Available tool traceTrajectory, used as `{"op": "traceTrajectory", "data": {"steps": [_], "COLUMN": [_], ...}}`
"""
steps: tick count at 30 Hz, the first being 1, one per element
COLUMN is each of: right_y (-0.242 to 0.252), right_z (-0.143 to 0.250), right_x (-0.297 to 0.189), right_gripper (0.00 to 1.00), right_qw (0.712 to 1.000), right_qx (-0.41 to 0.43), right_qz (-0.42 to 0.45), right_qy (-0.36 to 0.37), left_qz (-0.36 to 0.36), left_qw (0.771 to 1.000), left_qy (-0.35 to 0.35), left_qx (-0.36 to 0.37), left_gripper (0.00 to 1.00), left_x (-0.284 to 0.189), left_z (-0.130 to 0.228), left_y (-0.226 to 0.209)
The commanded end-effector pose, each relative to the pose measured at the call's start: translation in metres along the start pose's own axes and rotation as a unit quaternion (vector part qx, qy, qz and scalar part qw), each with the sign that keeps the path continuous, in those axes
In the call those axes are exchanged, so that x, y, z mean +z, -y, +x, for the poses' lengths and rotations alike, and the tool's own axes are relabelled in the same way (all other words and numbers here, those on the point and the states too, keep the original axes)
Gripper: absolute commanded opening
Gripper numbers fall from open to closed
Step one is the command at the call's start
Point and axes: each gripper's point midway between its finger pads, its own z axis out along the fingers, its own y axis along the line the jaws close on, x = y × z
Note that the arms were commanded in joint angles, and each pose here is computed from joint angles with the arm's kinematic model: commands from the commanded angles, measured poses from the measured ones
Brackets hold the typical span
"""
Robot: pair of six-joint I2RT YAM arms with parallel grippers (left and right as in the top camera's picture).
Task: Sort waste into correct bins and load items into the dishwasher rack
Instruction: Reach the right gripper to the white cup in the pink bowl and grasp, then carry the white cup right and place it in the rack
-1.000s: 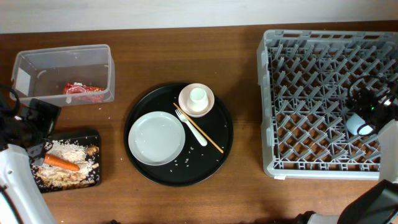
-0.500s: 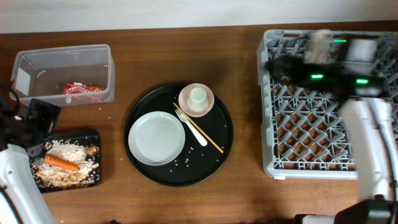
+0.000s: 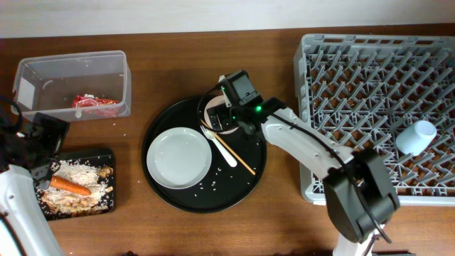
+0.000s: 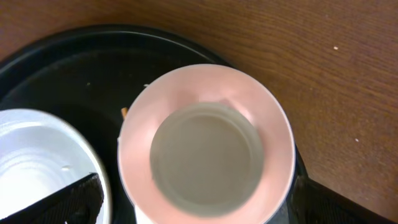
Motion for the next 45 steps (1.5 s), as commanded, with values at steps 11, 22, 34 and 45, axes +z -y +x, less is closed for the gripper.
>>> {"op": "traceTrajectory", "data": {"steps": [11,22,34,45], "right_y": [0.001,0.004,0.023,0.231], "right_z": [-0.008,-0.009,-0.075,-0.113], "right_x": [0.033,0.043,-0.037,-0.197], "right_gripper": [1.00,0.73,0.62,0.62], "right_qw": [1.000,0.999,0.994,0.952], "right_qx": [0.001,0.002,0.021,0.178], "right_qz": [0.013,0.022,0.062,0.197], "right_qy": [0.026,0.031,0.089,0.153], "left_qz": [-0.003,-0.003,-0.003,-0.003], "left_qw": [1.000,1.000,1.000,1.000], "left_qy": [0.004,0.004,0.004,0.004], "left_qx": [-0.009,-0.009,-0.009,-0.009], "left_gripper": [0.99,0.99,0.99,0.99], "left_x": [-0.001,-0.001,-0.001,-0.001], "left_z": [-0.002,-0.002,-0.002,-0.002], "left_y": [-0.002,-0.002,-0.002,-0.002]}}
